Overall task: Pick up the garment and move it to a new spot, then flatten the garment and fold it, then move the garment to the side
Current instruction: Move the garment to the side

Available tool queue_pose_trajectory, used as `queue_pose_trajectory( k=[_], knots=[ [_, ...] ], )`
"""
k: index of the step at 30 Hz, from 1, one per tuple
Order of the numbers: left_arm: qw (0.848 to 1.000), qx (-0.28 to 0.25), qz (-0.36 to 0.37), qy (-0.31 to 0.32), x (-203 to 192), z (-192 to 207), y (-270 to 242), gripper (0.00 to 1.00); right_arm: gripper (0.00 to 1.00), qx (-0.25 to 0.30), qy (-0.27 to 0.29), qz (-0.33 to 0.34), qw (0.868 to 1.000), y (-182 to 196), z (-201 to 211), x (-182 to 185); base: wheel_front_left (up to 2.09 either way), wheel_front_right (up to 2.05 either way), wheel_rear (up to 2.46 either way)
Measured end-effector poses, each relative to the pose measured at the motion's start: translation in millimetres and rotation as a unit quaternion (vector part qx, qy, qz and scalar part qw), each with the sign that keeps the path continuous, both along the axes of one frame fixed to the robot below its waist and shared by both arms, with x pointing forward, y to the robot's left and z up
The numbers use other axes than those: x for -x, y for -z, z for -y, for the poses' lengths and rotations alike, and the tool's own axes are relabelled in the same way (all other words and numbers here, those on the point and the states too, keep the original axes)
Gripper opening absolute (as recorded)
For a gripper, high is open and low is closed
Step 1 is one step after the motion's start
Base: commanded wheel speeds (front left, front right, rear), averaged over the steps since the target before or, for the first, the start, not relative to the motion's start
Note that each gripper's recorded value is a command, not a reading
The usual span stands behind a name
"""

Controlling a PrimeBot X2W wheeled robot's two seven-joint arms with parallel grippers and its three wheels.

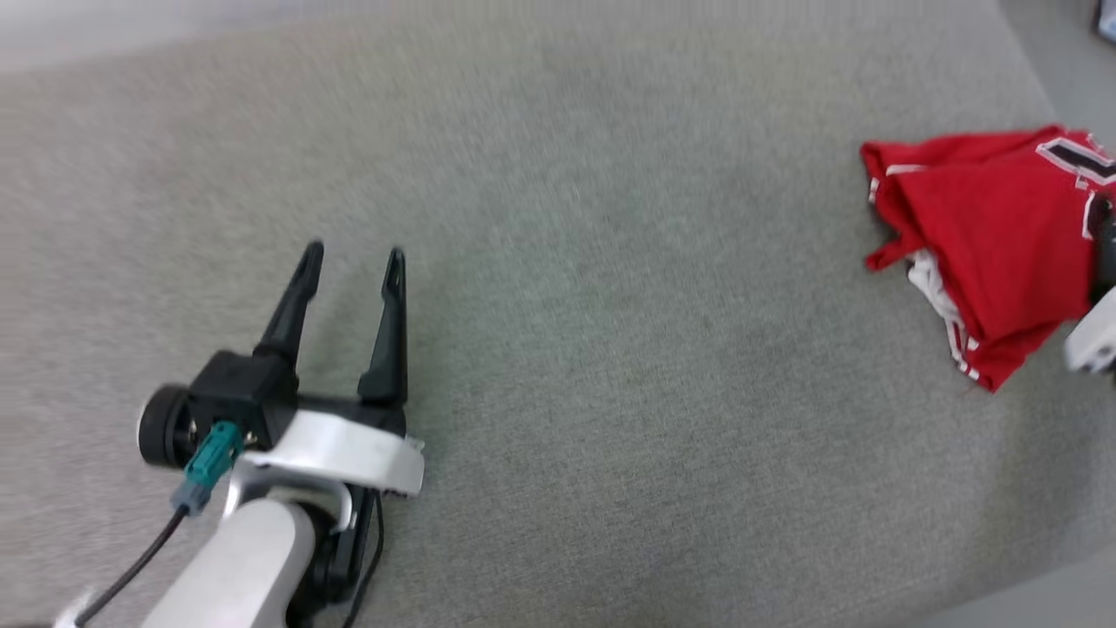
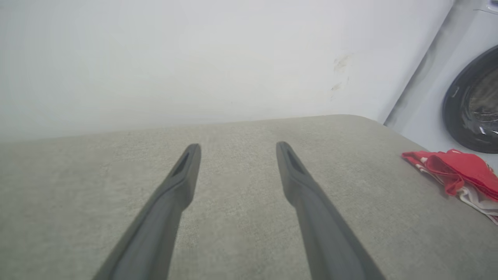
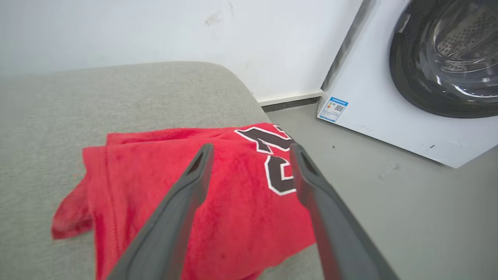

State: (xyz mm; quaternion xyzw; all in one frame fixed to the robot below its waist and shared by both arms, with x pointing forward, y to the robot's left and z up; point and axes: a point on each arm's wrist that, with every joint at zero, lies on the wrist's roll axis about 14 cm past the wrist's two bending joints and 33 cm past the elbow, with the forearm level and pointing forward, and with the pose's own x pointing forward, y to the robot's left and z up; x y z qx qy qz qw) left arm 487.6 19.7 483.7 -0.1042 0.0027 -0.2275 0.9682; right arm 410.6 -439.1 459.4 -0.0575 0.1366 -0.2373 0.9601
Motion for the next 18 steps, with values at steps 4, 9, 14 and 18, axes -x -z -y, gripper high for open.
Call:
queue_pose_trajectory(
  k=[4, 9, 14, 18],
  knots=[
    [0.999, -0.001, -0.002, -0.035, 19, -22, -11, 1.0, 1.0, -0.019, -0.044, 0.017, 0.999, 1, -38, 8, 0.0, 0.0, 0.0],
    [0.996, -0.006, -0.004, -0.089, 43, -57, -20, 1.0, 1.0, -0.061, -0.106, 0.054, 0.991, -4, -98, 5, 0.0, 0.0, 0.0],
    [0.989, -0.016, -0.001, -0.149, 62, -100, -27, 1.0, 1.0, -0.094, -0.183, 0.091, 0.974, -20, -166, -5, 0.0, 0.0, 0.0],
    [0.982, -0.028, 0.007, -0.189, 76, -131, -34, 1.0, 1.0, -0.104, -0.227, 0.119, 0.961, -40, -205, -5, 0.0, 0.0, 0.0]
  ],
)
